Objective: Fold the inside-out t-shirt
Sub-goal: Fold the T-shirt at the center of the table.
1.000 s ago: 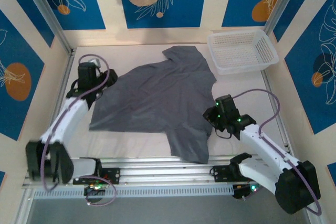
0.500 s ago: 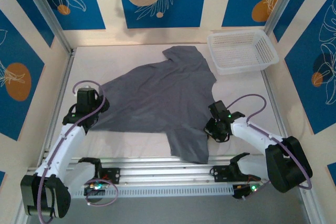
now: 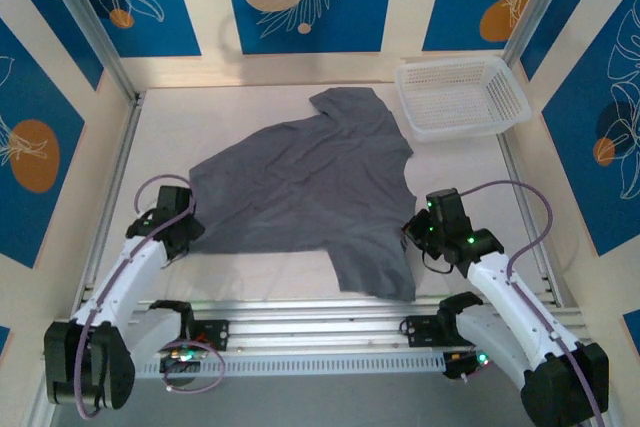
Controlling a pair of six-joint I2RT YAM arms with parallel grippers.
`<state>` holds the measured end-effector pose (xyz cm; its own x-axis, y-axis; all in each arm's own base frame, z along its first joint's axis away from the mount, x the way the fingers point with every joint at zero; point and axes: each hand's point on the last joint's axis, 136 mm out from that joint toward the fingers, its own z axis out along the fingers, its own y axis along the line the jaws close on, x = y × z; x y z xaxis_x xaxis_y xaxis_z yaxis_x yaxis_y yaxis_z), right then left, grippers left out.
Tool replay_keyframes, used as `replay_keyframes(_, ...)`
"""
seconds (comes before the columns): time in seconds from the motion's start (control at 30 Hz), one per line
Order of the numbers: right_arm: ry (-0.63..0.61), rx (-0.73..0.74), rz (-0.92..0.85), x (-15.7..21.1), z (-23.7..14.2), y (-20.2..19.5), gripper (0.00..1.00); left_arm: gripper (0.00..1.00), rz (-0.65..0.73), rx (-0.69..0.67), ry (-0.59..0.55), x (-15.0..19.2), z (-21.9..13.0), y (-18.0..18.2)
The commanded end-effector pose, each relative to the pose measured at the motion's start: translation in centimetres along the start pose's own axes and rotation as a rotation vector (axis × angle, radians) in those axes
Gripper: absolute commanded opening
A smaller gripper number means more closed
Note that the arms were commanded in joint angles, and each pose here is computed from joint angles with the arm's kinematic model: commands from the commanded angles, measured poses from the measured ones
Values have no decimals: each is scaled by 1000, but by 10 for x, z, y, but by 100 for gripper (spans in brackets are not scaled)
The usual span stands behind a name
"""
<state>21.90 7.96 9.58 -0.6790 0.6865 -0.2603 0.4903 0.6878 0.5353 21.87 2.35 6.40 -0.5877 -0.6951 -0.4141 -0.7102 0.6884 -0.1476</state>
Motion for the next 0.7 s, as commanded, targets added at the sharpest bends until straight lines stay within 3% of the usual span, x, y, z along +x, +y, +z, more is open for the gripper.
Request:
replay_keyframes(0.0, -4, -35, -18, 0, 1, 4, 0, 58, -34, -52, 53, 17, 11, 14)
replay_keyframes(0.33, 12, -51, -27, 4, 0, 4, 0, 56, 3, -96, 68, 23, 48, 13)
replay_keyframes(0.4, 7, -52, -30, 3, -1, 4, 0, 48, -4, -106, 69, 23, 55, 13)
replay_keyframes(0.5, 4, -55, -29, 1, -3, 4, 0, 28, -24, -140, 53, 19, 59, 17)
replay_keyframes(0.67, 1, -44, -16, -2, -5, 2, 0, 12, -52, -144, 46, 17, 59, 19)
